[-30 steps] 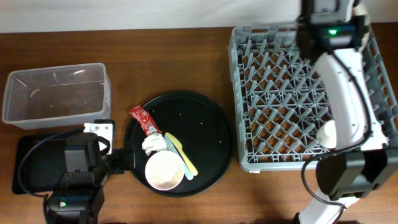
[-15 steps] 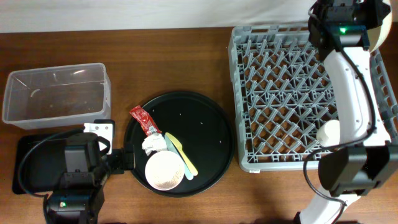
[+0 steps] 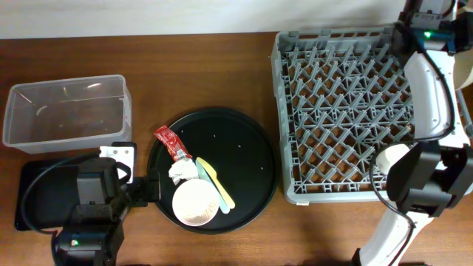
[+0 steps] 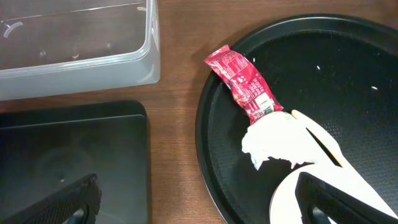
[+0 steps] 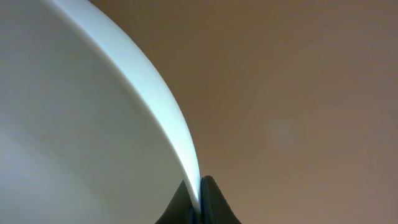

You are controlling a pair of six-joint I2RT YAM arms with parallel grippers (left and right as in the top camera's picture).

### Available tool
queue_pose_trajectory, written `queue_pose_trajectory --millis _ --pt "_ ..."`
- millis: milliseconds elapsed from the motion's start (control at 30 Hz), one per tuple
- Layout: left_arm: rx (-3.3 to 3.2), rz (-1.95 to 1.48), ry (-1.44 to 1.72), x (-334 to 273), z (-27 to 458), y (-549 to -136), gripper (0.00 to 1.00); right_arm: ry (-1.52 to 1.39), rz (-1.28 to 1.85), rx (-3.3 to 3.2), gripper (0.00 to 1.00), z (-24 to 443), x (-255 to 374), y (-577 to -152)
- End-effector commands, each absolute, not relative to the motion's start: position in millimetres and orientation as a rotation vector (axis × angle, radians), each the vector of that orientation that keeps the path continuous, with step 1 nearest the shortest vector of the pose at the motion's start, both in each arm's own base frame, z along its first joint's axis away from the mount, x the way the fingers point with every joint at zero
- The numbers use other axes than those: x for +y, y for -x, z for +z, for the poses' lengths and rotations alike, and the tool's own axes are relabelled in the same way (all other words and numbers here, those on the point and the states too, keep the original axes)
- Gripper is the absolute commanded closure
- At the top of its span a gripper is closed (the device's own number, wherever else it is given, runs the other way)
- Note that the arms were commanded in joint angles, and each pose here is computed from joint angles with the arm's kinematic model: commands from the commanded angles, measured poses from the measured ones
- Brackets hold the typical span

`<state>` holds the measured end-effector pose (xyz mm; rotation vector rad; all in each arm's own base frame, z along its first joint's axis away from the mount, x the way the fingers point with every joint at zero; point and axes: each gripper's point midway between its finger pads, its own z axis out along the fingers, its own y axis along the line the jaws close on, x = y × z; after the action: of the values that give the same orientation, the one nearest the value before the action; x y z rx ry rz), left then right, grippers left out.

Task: Sort waste into correct bins and load items into the dishwasher rack
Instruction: 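Lift the cream plate and stand it upright at the rack's back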

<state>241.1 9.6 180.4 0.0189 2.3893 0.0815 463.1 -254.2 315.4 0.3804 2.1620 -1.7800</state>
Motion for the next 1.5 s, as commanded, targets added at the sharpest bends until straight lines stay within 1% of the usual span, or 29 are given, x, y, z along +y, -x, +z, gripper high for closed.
queue_pose_trajectory --millis 0,133,433,767,1067,1133,1200,1233,1267,1367,1400,1433,1467 --pt "2.372 0.075 -0.044 7 186 -243 0.01 -0.444 -1.777 2.143 0.96 307 -261 -463" --pt "2.372 0.075 -0.044 7 186 -243 0.01 -0.406 -1.757 2.177 0.96 286 -261 -474" --pt "2.372 0.075 -0.044 7 186 -243 0.01 -0.373 -1.769 2.208 0.96 262 -261 -484" --pt "2.372 0.075 -0.044 7 186 -243 0.01 -0.288 -1.721 2.193 0.94 258 -221 -504" --pt "2.372 0.075 -0.044 7 186 -243 0.01 -0.211 -1.713 2.218 0.94 254 -202 -508" --pt "2.372 0.075 -0.044 7 186 -243 0.01 -0.182 -1.699 2.23 0.87 251 -196 -511" --pt "2.372 0.075 -0.044 7 186 -243 0.01 -0.148 -1.678 2.247 0.83 247 -191 -513" --pt "2.372 0.075 -0.044 7 186 -243 0.01 -0.131 -1.668 2.248 0.75 247 -185 -516" --pt "2.372 0.075 -0.044 7 186 -243 0.01 -0.128 -1.667 2.247 0.73 247 -184 -516" --pt "2.372 0.075 -0.044 7 186 -243 0.01 -0.115 -1.661 2.243 0.72 247 -178 -518" --pt "2.372 0.075 -0.044 7 186 -243 0.01 -0.111 -1.66 2.242 0.67 247 -176 -519" --pt "2.372 0.075 -0.044 7 186 -243 0.01 -0.107 -1.661 2.238 0.59 247 -173 -519" --pt "2.372 0.075 -0.044 7 186 -243 0.01 -0.107 -1.668 2.227 0.54 250 -169 -520"
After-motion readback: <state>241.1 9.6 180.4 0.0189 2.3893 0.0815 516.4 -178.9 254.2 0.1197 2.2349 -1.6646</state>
